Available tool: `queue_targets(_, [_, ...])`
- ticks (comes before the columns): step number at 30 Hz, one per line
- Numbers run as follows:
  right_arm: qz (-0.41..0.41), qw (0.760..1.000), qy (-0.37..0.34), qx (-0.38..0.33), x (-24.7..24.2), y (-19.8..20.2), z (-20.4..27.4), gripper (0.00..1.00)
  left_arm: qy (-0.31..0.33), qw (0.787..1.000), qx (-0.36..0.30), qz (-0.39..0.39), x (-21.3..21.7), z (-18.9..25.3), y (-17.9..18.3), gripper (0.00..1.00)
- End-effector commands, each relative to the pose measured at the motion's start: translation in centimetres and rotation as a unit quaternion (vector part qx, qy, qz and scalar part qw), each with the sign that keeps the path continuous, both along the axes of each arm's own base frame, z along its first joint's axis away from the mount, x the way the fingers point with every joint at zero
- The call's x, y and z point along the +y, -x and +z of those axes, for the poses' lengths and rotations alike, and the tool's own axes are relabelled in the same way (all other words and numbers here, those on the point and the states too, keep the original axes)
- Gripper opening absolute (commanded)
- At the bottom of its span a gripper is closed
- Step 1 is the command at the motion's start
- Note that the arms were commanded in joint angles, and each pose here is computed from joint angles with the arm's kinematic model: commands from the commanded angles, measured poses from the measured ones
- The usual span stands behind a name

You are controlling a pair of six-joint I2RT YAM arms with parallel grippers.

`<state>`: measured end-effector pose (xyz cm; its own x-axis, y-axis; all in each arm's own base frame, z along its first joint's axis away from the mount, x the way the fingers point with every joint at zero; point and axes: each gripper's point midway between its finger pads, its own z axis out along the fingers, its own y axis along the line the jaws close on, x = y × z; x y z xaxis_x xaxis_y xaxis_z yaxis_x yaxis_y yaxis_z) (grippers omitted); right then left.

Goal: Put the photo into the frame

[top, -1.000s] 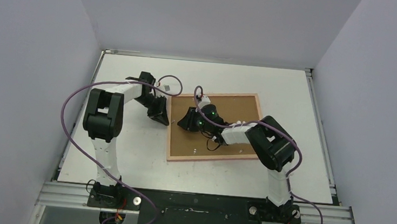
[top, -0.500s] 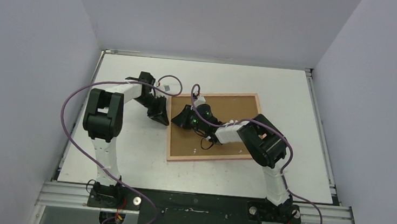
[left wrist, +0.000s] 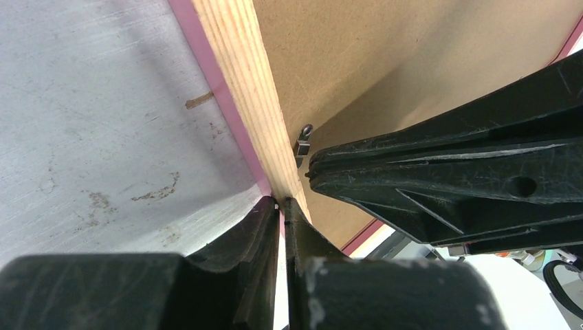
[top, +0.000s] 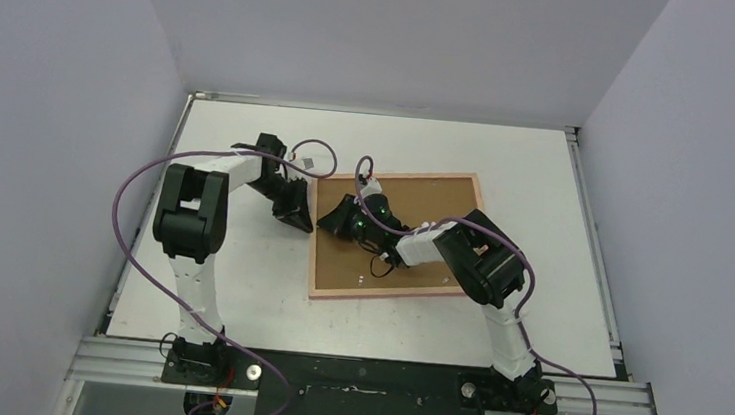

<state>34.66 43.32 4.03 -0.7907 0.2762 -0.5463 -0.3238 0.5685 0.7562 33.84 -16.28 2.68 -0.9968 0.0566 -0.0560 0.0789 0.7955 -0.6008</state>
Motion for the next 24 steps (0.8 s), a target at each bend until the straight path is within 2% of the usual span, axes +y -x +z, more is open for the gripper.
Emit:
queue_targets(1, [-0.007,1.0,-0.021,-0.02,1.3,-1.0,1.4,0.05,-0.023,0.999,-0.026,-0.01,0.6,-2.4,-1.0,0.06])
queue_targets(18, [-0.023,0.999,-0.011,0.027,1.1,-0.5,-1.1,0.05,-0.018,0.999,-0.026,-0.011,0.4,-2.5,-0.9,0.05])
queue_targets(24, [-0.027,0.999,0.025,0.038,0.8,0.4,-2.8,0.05,-0.016,0.999,-0.028,-0.012,0.4,-2.4,-1.1,0.05])
